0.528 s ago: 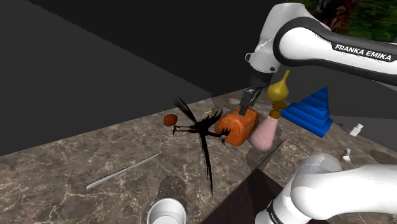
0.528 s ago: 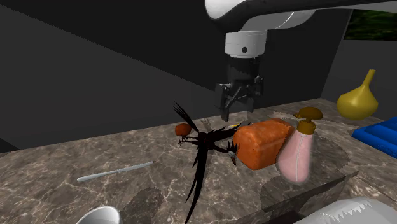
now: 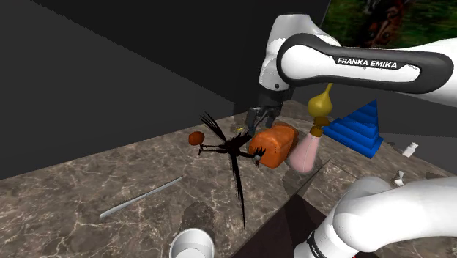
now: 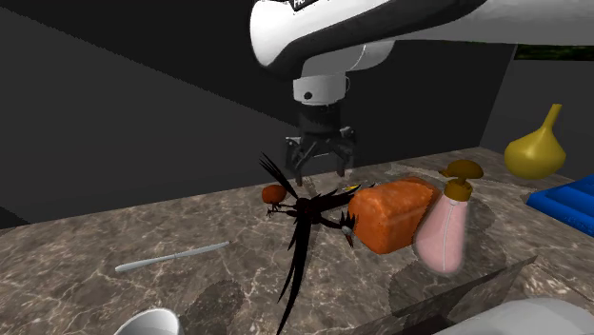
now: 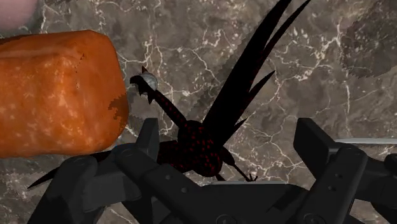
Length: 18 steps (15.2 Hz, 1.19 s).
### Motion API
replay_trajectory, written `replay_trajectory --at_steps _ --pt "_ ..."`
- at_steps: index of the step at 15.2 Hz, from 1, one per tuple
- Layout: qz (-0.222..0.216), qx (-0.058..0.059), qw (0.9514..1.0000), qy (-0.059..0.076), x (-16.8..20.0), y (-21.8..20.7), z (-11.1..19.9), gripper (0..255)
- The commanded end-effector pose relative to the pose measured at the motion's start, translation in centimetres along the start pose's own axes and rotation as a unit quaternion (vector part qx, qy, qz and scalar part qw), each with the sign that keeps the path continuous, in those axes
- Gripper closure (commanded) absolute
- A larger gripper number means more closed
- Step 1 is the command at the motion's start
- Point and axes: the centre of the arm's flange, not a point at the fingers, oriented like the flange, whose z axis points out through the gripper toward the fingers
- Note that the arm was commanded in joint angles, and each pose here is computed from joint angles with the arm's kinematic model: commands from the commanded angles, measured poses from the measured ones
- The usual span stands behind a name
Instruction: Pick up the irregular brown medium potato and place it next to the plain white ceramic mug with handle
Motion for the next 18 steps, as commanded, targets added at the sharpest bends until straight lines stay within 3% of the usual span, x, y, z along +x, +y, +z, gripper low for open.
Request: replay_trajectory --at_steps 1,5,9,13,18 --pt "0.04 -0.003 0.9992 -0.003 1.9 -1.5 1.2 0" --pt "0.113 -0.011 0.9935 -0.008 6.3 -4.0 3.5 0" --pt "0.186 -0.019 0.9822 -0.014 10.9 -5.9 5.9 0" --pt "0.258 -0.026 0.9655 -0.019 15.7 -7.0 8.4 0" --pt "0.346 -0.036 0.9372 -0.025 21.9 -7.4 11.5 0"
